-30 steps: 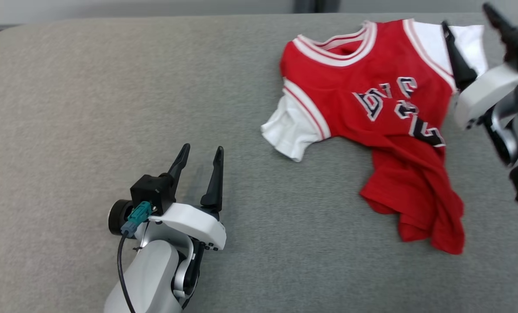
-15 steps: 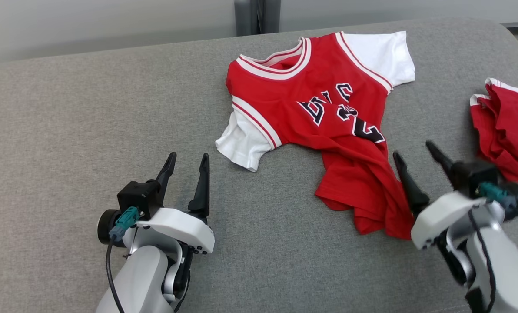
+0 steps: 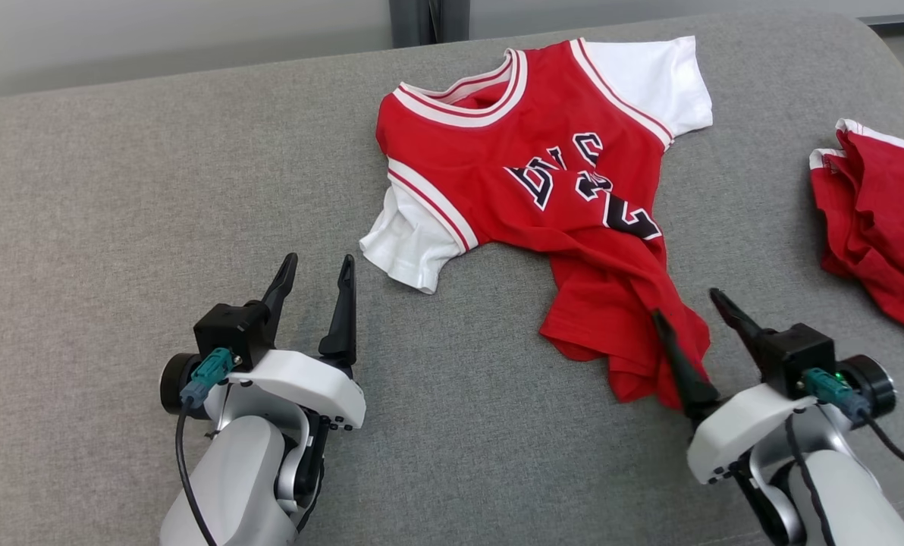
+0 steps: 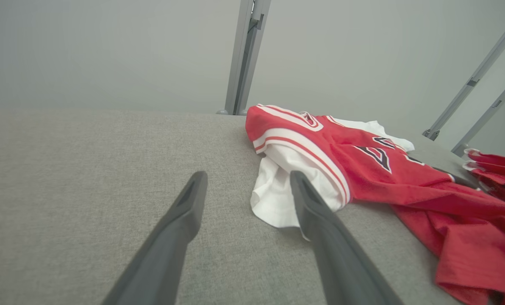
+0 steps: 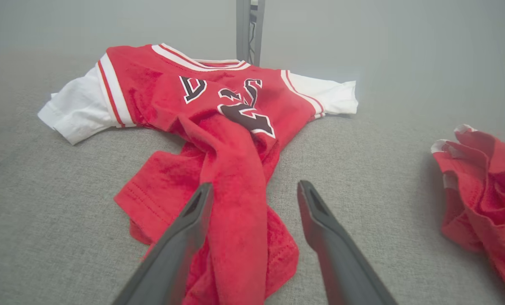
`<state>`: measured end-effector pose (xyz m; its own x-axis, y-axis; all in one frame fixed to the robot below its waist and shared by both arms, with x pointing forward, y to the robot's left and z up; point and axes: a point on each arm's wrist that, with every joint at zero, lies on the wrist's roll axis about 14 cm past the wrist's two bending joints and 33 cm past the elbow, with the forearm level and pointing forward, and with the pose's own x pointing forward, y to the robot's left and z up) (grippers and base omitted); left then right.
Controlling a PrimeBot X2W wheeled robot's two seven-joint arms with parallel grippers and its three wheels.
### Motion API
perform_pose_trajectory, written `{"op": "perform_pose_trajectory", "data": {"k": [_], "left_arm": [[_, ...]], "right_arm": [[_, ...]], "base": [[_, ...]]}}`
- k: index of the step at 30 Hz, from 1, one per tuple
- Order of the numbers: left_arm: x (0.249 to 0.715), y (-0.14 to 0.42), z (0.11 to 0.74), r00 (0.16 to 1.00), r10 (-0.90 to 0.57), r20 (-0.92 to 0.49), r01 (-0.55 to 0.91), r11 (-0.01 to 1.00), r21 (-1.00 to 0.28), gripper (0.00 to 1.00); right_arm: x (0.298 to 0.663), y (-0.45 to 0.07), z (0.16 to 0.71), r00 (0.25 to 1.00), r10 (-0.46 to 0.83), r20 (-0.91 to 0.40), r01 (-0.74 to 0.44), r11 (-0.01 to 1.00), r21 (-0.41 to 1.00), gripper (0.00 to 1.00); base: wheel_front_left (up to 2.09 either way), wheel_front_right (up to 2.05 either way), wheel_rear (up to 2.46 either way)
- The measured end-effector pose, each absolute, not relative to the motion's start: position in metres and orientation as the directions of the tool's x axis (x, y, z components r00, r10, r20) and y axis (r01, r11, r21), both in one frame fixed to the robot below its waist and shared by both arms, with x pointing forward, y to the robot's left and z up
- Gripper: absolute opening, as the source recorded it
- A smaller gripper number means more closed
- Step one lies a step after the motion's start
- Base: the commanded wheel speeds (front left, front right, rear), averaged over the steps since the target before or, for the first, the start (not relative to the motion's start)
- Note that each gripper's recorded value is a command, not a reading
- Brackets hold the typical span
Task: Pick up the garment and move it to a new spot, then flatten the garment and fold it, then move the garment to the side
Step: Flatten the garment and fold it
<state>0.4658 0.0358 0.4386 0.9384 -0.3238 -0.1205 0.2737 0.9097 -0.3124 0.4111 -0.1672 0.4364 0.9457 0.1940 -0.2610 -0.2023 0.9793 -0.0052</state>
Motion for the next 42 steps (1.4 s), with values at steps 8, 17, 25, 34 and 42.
{"op": "perform_pose_trajectory", "data": {"k": [8,17,25,34,42], "left_arm": [[0.465,0.039,0.436,0.939,-0.320,-0.128,0.269,0.912,-0.310,1.00],[0.463,0.048,0.436,0.945,-0.300,-0.131,0.247,0.916,-0.315,1.00],[0.460,0.065,0.433,0.956,-0.255,-0.144,0.200,0.928,-0.316,1.00],[0.458,0.080,0.431,0.965,-0.212,-0.152,0.158,0.939,-0.307,1.00],[0.459,0.073,0.436,0.964,-0.227,-0.140,0.175,0.934,-0.310,1.00]], "right_arm": [[0.412,-0.110,0.459,0.918,0.348,-0.190,-0.343,0.938,0.058,1.00],[0.417,-0.076,0.427,0.850,0.429,-0.305,-0.447,0.894,0.011,1.00],[0.427,-0.072,0.398,0.818,0.422,-0.392,-0.460,0.888,-0.003,1.00],[0.434,-0.068,0.382,0.799,0.421,-0.429,-0.471,0.882,-0.012,0.00],[0.439,-0.073,0.409,0.849,0.408,-0.335,-0.433,0.902,0.000,0.00]], "base": [[0.00,0.00,0.00],[0.00,0.00,0.00],[0.00,0.00,0.00],[0.00,0.00,0.00],[0.00,0.00,0.00]]}}
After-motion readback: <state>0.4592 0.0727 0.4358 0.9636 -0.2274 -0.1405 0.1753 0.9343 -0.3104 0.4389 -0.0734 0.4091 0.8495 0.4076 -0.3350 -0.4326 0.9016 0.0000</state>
